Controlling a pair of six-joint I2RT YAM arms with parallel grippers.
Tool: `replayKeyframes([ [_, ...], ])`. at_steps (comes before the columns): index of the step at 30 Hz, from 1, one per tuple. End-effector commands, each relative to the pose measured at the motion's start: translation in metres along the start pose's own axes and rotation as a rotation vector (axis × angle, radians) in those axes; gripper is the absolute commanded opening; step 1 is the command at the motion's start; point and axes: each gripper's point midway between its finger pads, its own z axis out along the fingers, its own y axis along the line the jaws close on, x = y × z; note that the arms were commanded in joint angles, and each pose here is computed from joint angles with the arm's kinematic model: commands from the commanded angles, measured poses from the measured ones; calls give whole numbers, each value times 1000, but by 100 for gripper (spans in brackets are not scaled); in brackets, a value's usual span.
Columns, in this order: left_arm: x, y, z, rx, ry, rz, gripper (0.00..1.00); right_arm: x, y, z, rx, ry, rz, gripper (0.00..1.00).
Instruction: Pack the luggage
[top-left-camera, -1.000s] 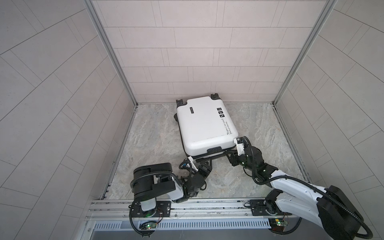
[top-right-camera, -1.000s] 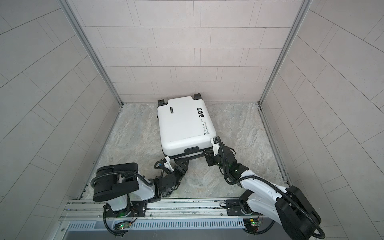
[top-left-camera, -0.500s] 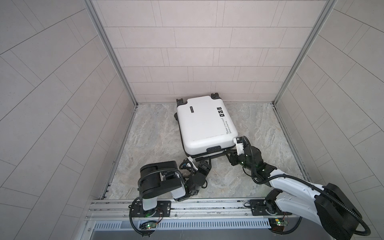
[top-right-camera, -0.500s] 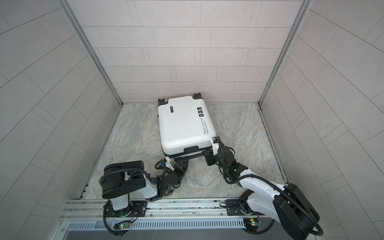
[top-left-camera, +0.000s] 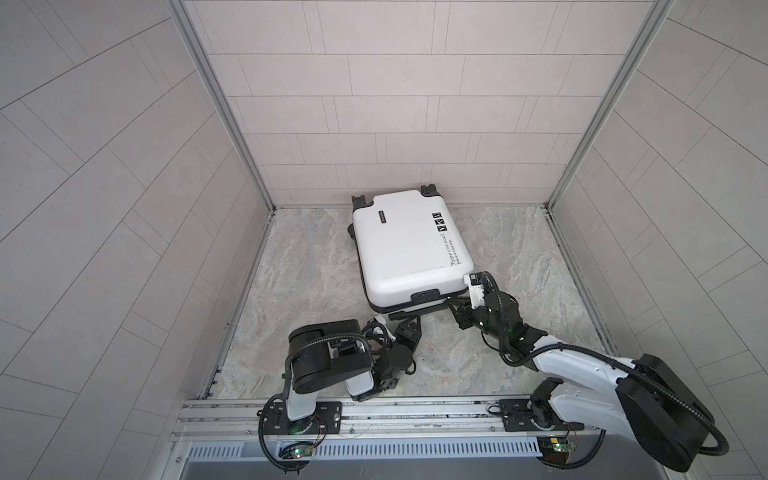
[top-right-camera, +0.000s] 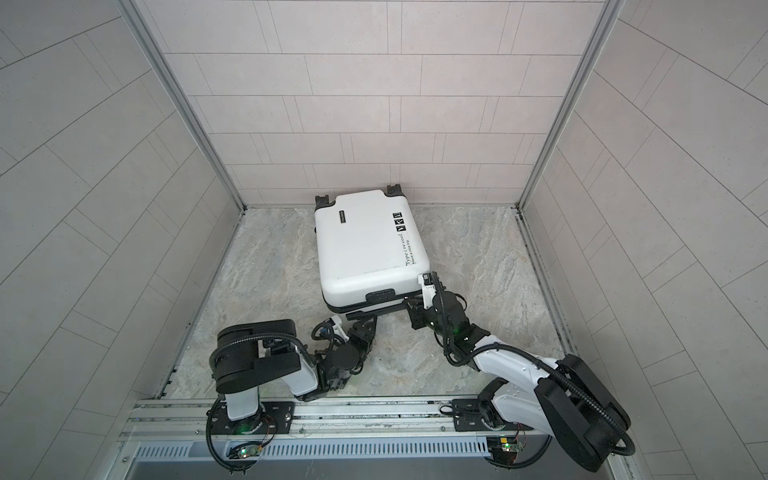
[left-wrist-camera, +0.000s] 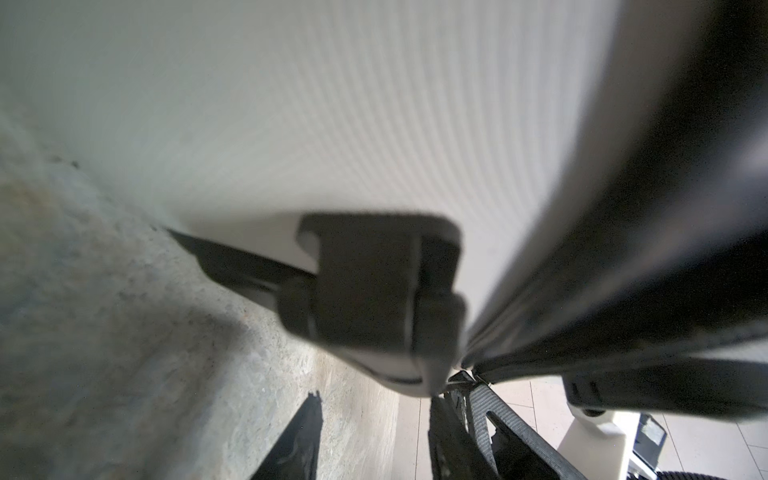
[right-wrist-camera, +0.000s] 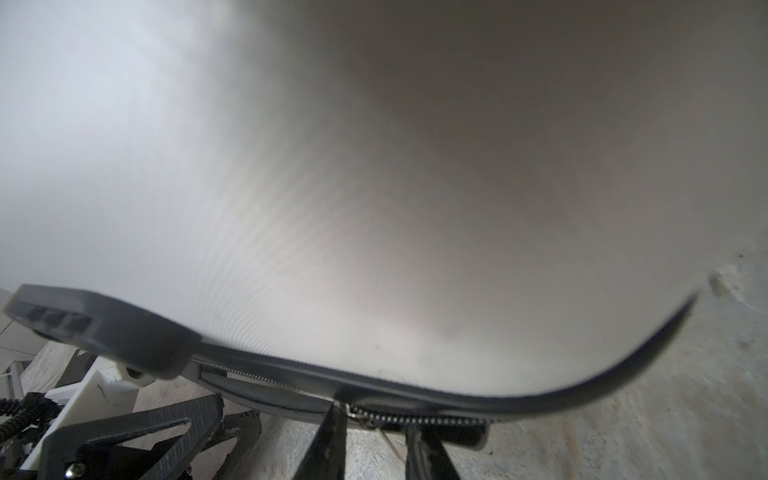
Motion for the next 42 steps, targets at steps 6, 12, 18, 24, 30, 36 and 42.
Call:
replayKeyframes([
  [6,-5,3,4,-5,-27,-26,42,22,3,10,-8,78,11,21],
  [12,-7,-9,4,20,-33,-18,54,16,-1,8,21,46,19,21],
  [18,-11,-27,8,56,-41,-35,61,1,-2,3,38,-16,22,23],
  [24,-10,-22,20,41,-33,-94,61,-4,2,6,25,-28,24,22],
  [30,-13,-19,24,39,-51,-130,51,-6,4,11,13,-36,33,20],
  [36,-13,-7,26,16,-55,-167,32,-11,12,16,-24,-52,48,20],
  [42,-12,-5,27,10,-54,-171,23,-19,14,17,-35,-86,61,18],
])
